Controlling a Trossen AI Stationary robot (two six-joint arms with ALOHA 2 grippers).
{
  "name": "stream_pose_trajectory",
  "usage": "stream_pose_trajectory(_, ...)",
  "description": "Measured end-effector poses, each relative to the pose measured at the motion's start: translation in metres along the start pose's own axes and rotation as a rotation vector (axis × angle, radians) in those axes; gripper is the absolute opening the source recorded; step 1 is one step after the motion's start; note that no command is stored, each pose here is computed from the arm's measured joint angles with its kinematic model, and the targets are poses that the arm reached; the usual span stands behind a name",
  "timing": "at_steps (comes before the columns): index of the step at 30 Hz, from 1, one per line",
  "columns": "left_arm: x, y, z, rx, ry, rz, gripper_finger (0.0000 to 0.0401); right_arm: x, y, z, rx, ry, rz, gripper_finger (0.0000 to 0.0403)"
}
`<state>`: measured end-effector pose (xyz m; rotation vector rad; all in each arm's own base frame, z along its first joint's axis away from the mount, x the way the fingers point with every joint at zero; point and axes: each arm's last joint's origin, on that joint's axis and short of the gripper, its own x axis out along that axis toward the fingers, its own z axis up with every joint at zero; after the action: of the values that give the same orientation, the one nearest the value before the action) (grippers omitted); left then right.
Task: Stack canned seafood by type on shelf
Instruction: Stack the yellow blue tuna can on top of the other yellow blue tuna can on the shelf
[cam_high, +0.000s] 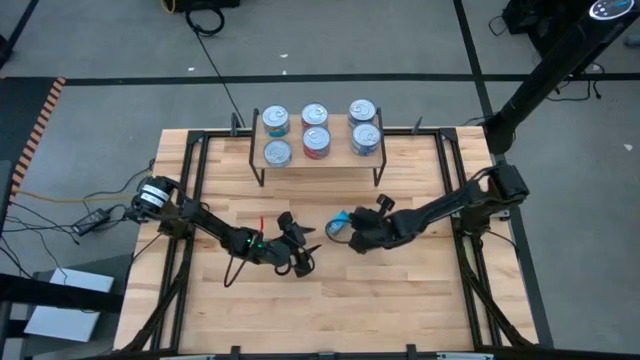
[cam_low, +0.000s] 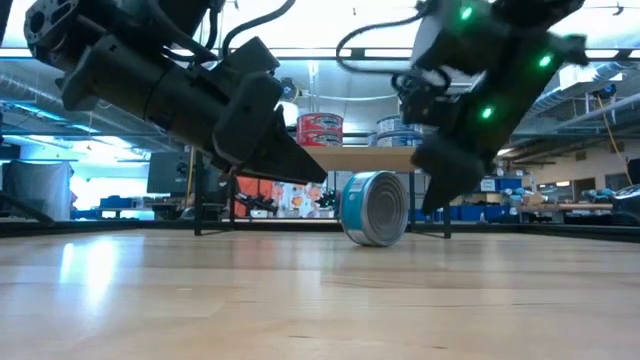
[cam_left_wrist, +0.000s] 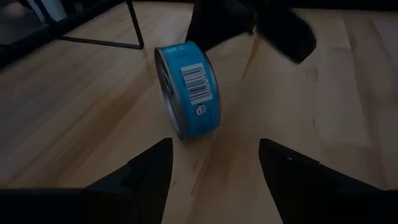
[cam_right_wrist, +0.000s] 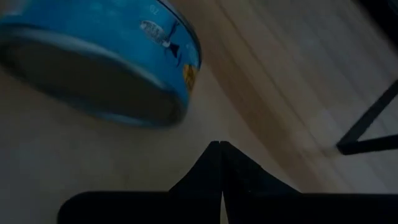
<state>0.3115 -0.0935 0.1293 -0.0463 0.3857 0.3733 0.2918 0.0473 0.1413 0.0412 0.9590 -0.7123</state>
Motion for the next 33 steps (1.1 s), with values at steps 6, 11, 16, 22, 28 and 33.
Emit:
stream_pose_trajectory(6,0.0,0.001,0.0,0.007,-0.002,0.019,0.0244,0.009,0.008,0.006,0.005,-0.006,0.114,0.001)
stream_pose_trajectory(11,0.0,0.001,0.0,0.007,-0.006,0.036,0.0244,0.001,0.016,0.008,0.01,-0.041,0.181,0.001)
stream_pose_trajectory(16,0.0,0.001,0.0,0.014,-0.007,0.046,0.0244,-0.003,0.023,0.005,0.016,-0.043,0.222,0.001)
stream_pose_trajectory(22,0.0,0.002,-0.001,0.014,0.001,0.048,0.0244,-0.007,0.029,0.005,0.031,-0.075,0.256,0.001)
stream_pose_trajectory(28,0.0,0.002,-0.002,0.01,0.002,0.064,0.0244,-0.009,0.032,0.008,0.052,-0.097,0.289,0.001)
stream_pose_trajectory(33,0.0,0.002,-0.001,-0.013,0.003,0.045,0.0244,-0.009,0.034,0.01,0.066,-0.113,0.314,0.001)
